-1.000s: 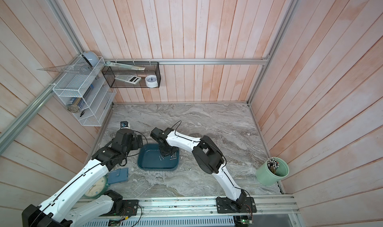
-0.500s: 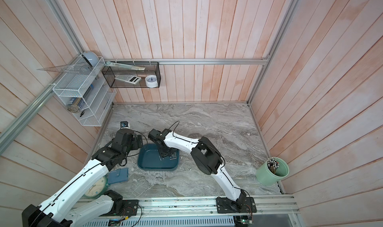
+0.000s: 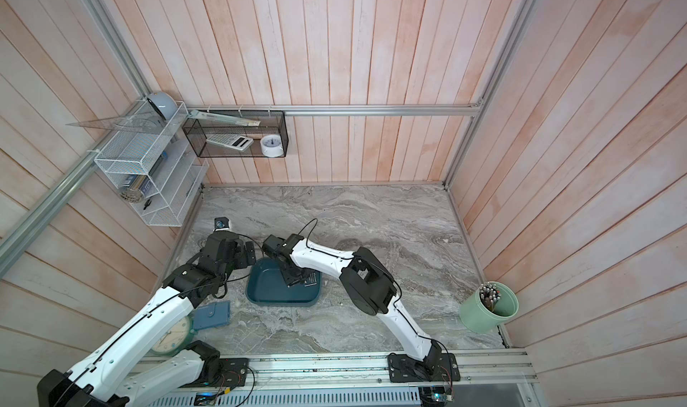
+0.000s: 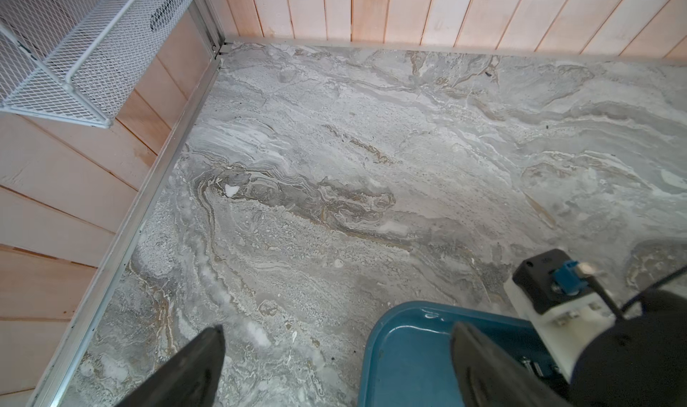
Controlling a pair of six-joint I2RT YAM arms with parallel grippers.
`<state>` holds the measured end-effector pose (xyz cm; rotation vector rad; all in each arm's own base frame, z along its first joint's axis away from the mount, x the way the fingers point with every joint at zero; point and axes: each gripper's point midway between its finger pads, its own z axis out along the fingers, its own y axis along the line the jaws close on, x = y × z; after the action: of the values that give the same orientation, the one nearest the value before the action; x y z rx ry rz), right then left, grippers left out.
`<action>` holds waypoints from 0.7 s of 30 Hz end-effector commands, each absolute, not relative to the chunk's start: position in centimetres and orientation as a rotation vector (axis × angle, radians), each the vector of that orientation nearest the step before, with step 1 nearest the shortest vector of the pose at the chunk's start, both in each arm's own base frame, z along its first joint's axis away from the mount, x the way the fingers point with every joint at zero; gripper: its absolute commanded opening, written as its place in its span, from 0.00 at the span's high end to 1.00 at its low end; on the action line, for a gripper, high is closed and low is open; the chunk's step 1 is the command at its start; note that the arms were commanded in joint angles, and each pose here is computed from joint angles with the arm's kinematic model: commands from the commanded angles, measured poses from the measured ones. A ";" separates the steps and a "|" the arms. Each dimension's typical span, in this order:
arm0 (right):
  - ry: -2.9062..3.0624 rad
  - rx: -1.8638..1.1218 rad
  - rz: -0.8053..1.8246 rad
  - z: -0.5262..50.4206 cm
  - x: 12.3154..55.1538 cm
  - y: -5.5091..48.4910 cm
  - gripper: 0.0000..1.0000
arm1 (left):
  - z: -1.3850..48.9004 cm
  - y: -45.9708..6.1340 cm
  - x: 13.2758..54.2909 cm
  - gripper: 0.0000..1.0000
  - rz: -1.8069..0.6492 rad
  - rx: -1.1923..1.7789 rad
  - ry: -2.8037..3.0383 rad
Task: Take out the screws from the storage box
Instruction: Pick up the screw from the storage box.
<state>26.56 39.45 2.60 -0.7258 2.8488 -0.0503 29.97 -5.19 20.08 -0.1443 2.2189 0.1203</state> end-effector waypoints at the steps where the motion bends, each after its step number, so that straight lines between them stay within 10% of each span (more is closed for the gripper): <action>1: 2.910 -0.736 -0.155 0.1 26.1 38.1 0.84 | 20.4 -5.0 29.9 0.00 0.101 -0.179 2.205; 21: 2.985 -0.674 -0.136 -2.0 26.3 37.2 0.86 | 18.1 -4.5 28.7 0.00 0.115 -0.232 2.274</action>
<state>26.71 39.49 1.92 -0.6874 2.8973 -0.0060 28.81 -5.03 17.98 -0.1973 2.2867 0.1028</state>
